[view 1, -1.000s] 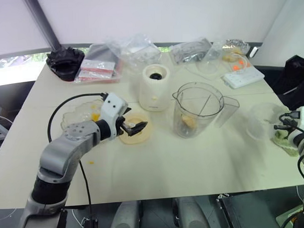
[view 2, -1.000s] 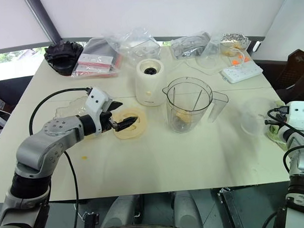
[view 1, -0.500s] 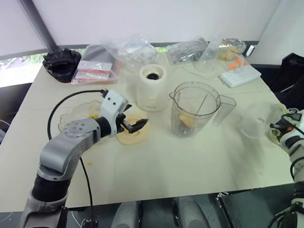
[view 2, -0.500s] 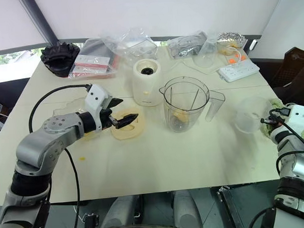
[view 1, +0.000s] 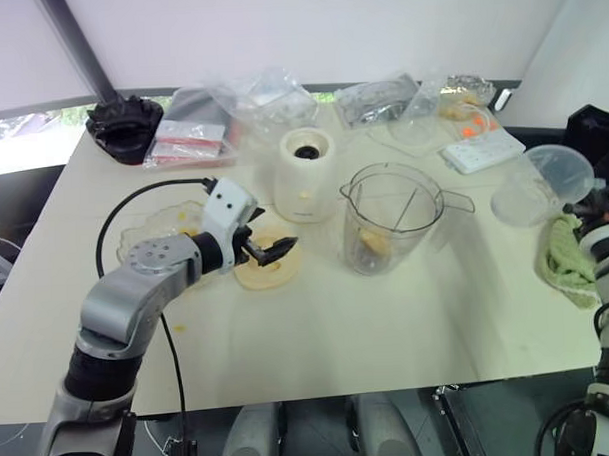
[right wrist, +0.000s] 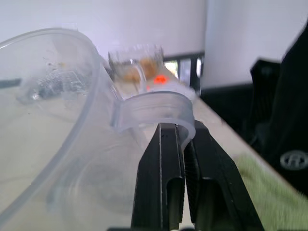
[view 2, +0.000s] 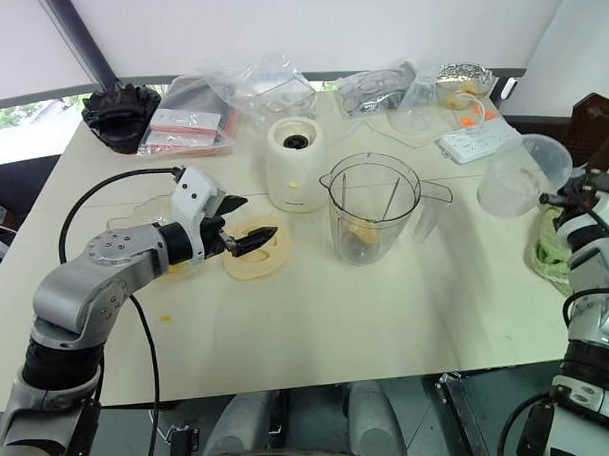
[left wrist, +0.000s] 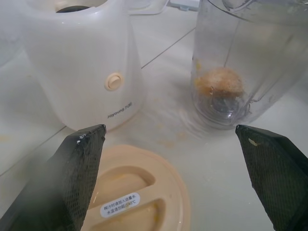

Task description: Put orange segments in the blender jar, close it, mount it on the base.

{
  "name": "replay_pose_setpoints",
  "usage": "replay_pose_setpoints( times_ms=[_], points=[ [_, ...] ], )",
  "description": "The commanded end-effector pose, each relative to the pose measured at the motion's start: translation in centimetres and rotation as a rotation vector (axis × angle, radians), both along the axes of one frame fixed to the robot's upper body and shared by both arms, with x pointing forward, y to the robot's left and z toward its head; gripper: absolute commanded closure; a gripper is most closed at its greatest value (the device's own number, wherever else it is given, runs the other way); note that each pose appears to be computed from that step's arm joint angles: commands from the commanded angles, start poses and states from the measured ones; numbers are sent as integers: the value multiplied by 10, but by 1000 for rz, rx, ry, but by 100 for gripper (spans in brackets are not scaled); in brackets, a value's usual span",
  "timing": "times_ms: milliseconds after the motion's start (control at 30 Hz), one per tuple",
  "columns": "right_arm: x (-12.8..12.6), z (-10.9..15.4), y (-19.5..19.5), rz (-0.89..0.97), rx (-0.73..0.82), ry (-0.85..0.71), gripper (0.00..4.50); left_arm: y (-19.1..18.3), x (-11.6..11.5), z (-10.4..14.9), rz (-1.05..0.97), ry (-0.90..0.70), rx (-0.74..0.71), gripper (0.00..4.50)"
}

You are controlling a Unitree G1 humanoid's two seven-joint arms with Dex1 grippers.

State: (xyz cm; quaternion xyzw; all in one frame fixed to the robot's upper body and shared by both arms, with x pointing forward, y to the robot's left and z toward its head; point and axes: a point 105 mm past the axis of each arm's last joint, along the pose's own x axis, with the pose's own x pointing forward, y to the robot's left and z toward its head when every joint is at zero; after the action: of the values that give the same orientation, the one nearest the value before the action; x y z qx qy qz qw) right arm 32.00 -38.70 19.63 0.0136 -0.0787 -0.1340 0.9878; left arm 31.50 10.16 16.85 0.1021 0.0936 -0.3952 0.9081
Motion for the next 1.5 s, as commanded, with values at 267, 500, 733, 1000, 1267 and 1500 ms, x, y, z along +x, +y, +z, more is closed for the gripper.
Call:
replay_pose_setpoints(
  times_ms=[267, 500, 733, 1000, 1267, 1500],
  points=[
    [7, 98, 59, 193, -292, -115, 445, -6, 3, 8, -77, -65, -45, 0],
    [6, 113, 95, 294, -471, -104, 445, -13, 0, 7, -156, -107, -82, 0],
    [4, 118, 116, 352, -625, -80, 445, -15, -7, 6, -231, -86, -144, 0],
    [5, 121, 132, 370, -829, -72, 445, -16, -7, 3, -220, -87, -142, 0],
    [9, 118, 148, 404, -949, -78, 445, -14, -5, 1, -204, -94, -120, 0],
    [14, 124, 155, 414, -1023, -89, 445, -14, -4, 0, -194, -100, -123, 0]
  ],
)
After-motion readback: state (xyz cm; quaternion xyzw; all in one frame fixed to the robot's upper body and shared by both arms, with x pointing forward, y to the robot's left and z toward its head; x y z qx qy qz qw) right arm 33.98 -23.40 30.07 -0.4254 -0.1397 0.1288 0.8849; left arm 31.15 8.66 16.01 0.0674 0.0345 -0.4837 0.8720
